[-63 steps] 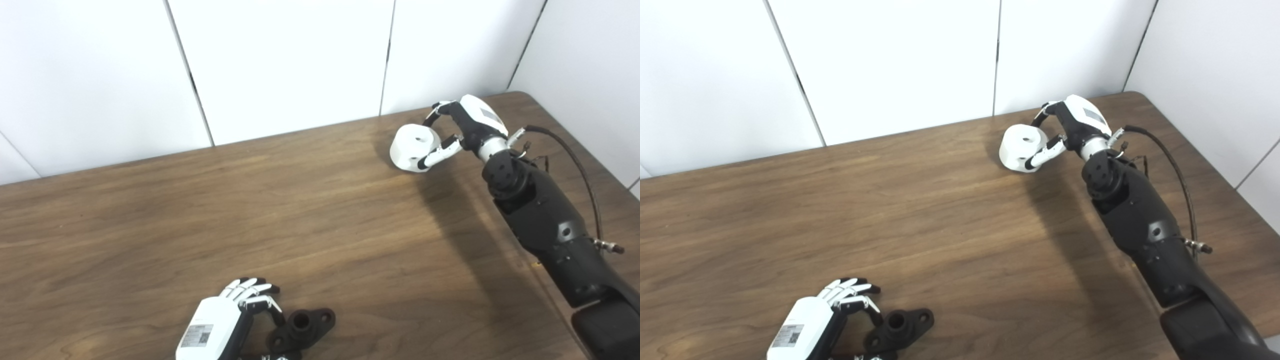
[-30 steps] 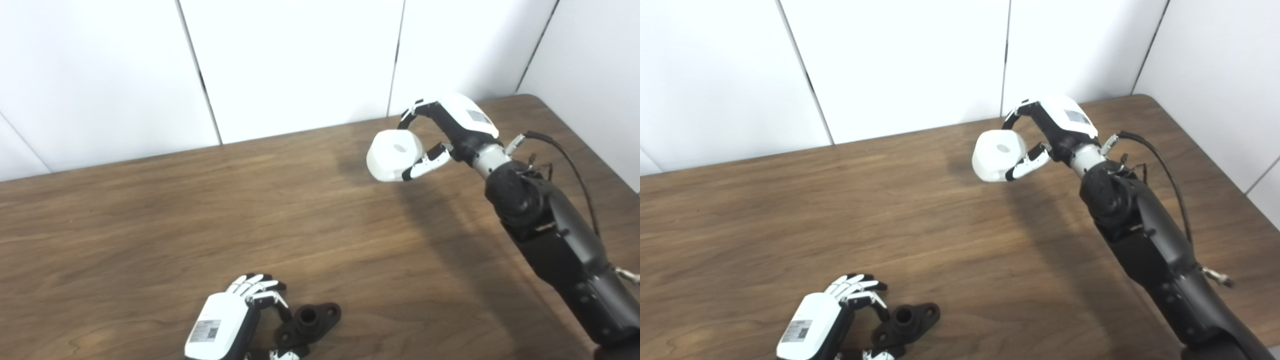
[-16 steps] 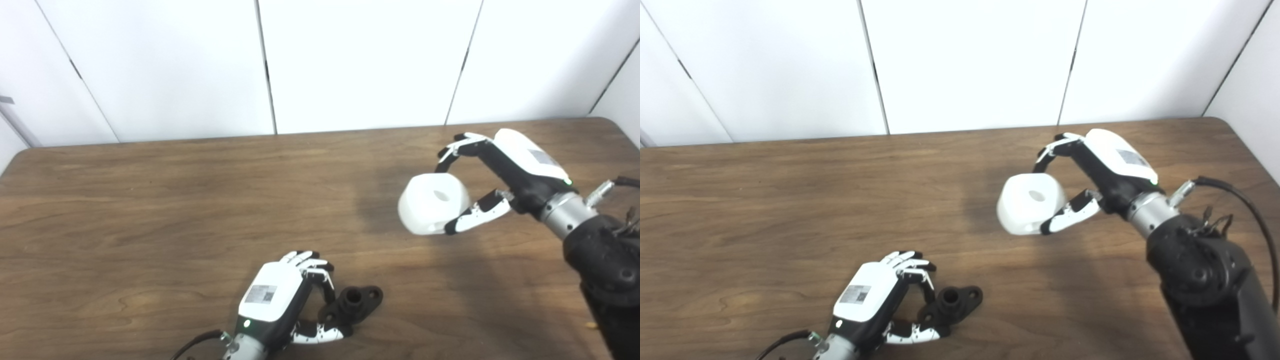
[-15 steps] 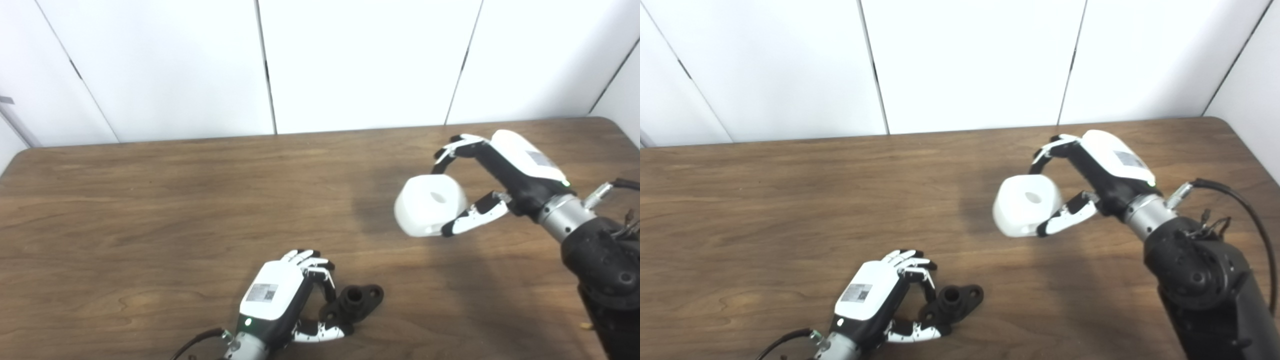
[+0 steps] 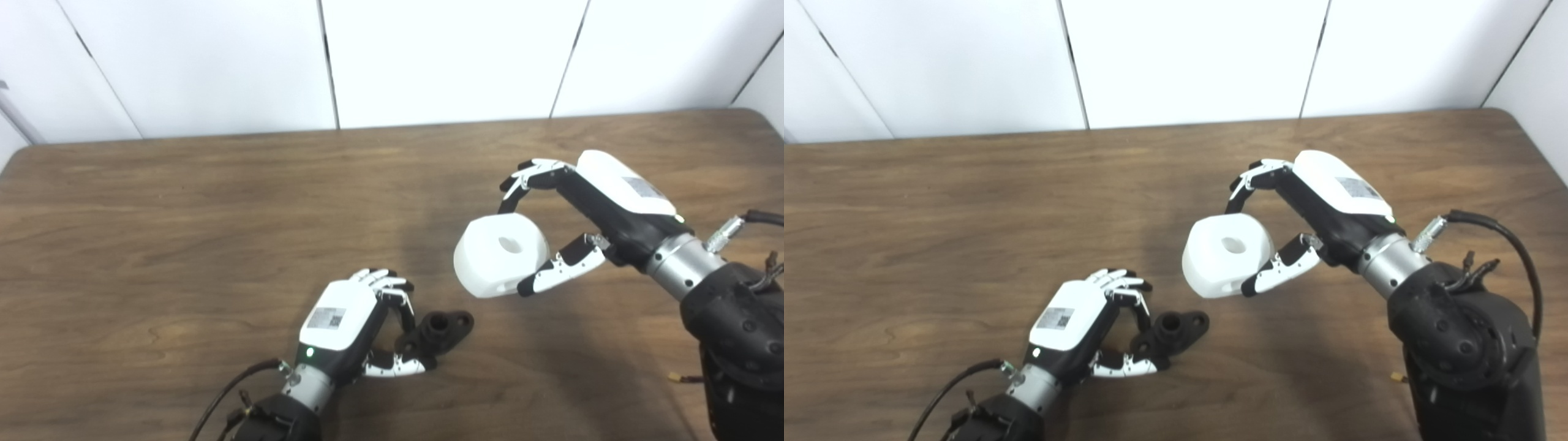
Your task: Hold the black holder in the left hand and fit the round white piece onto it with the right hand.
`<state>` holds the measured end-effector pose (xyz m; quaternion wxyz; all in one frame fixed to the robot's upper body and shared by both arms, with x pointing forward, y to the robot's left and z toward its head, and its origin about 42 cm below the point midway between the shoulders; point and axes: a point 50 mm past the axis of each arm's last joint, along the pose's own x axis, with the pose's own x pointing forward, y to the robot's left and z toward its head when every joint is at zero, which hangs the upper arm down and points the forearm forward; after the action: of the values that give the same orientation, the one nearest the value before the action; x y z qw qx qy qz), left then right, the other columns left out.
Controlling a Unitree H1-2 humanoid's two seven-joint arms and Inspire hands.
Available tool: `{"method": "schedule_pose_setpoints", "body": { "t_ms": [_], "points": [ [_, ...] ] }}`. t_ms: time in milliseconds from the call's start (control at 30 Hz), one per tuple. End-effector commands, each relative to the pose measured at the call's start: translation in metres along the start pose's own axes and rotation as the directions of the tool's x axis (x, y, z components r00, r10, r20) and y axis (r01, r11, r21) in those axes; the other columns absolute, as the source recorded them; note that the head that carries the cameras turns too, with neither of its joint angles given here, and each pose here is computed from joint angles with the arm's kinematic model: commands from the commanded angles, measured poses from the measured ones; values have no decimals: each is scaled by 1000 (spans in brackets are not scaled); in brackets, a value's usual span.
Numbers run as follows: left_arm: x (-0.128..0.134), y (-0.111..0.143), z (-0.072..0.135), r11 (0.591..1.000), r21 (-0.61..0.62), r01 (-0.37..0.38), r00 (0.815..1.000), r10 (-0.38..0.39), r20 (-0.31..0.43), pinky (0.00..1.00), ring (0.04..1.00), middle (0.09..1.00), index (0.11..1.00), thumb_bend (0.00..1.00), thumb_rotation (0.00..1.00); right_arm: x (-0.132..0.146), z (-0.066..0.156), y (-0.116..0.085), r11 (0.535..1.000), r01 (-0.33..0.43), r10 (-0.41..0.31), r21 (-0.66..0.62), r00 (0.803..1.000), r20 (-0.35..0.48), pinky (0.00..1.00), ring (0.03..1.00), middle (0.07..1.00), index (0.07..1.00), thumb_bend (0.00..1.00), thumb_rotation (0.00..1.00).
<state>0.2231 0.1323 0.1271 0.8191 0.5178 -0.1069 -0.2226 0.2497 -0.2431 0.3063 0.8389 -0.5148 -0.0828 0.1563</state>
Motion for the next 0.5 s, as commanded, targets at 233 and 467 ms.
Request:
{"method": "schedule_pose_setpoints", "body": {
  "t_ms": [233, 467],
  "points": [
    [-8, -18, -14, 987, 27, 159, 983, -156, -98, 878, 861, 800, 488, 521, 52, 2, 15, 0, 1000, 14, -15, 12, 998, 61, 853, 901, 770, 484, 521, 132],
    [-8, -15, -10, 986, 27, 162, 983, -158, -98, 878, 861, 796, 487, 521, 52, 5, 17, 6, 1000, -8, 7, 15, 997, 80, 816, 892, 764, 483, 522, 131]
  ]
}}
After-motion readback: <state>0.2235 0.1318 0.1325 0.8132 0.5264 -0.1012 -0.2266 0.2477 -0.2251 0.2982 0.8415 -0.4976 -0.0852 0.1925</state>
